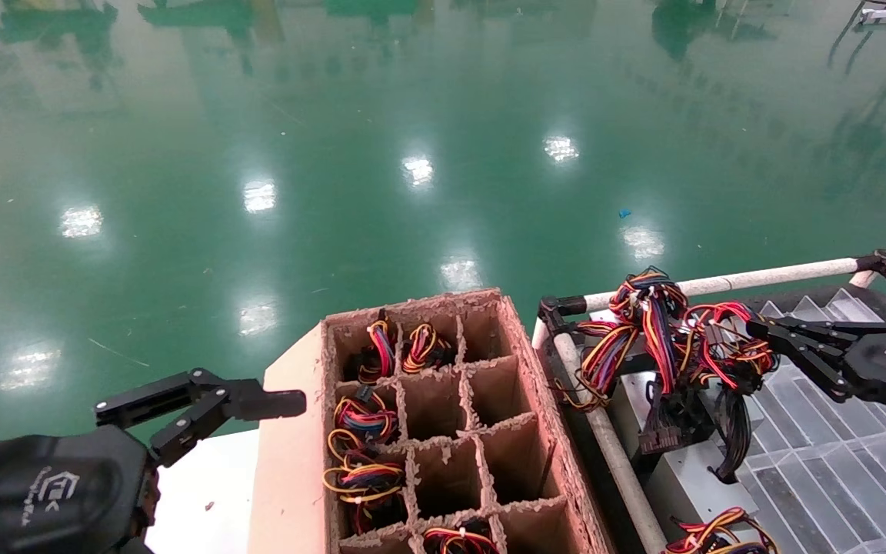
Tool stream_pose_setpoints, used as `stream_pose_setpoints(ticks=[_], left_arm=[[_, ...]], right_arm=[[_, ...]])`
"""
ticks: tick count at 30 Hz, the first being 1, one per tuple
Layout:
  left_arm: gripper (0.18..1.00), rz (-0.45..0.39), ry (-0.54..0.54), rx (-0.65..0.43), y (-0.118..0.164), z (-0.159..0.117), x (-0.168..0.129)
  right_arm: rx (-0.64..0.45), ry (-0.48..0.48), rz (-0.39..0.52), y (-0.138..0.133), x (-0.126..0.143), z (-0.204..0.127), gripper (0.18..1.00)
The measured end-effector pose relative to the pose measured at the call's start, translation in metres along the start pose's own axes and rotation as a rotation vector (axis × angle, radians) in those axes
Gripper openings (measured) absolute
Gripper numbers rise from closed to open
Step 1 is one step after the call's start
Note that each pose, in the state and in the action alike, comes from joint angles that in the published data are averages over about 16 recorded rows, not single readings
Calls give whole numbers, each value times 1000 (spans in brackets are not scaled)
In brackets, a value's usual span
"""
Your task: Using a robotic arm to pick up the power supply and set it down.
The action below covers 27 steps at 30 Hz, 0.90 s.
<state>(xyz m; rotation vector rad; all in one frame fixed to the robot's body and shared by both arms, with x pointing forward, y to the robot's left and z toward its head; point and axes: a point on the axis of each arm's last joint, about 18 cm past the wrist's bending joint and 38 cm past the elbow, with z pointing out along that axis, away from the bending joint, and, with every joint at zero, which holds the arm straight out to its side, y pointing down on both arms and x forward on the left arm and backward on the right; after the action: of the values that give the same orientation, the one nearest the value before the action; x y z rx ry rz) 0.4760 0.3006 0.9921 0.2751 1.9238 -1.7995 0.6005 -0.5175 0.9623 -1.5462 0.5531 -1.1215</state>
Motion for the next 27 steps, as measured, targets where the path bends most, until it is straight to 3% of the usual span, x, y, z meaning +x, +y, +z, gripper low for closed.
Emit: stream_pose_setpoints(ticks=[11,17,27], left_arm=[[1001,0,0,0,0,0,0],[1001,0,0,0,0,0,0],[1001,0,0,0,0,0,0]], right_arm=[[3,-3,-3,-2,0,-2,254],[11,-14,-13,-9,1,-7,329],[49,-42,-36,-34,4,-26,538]])
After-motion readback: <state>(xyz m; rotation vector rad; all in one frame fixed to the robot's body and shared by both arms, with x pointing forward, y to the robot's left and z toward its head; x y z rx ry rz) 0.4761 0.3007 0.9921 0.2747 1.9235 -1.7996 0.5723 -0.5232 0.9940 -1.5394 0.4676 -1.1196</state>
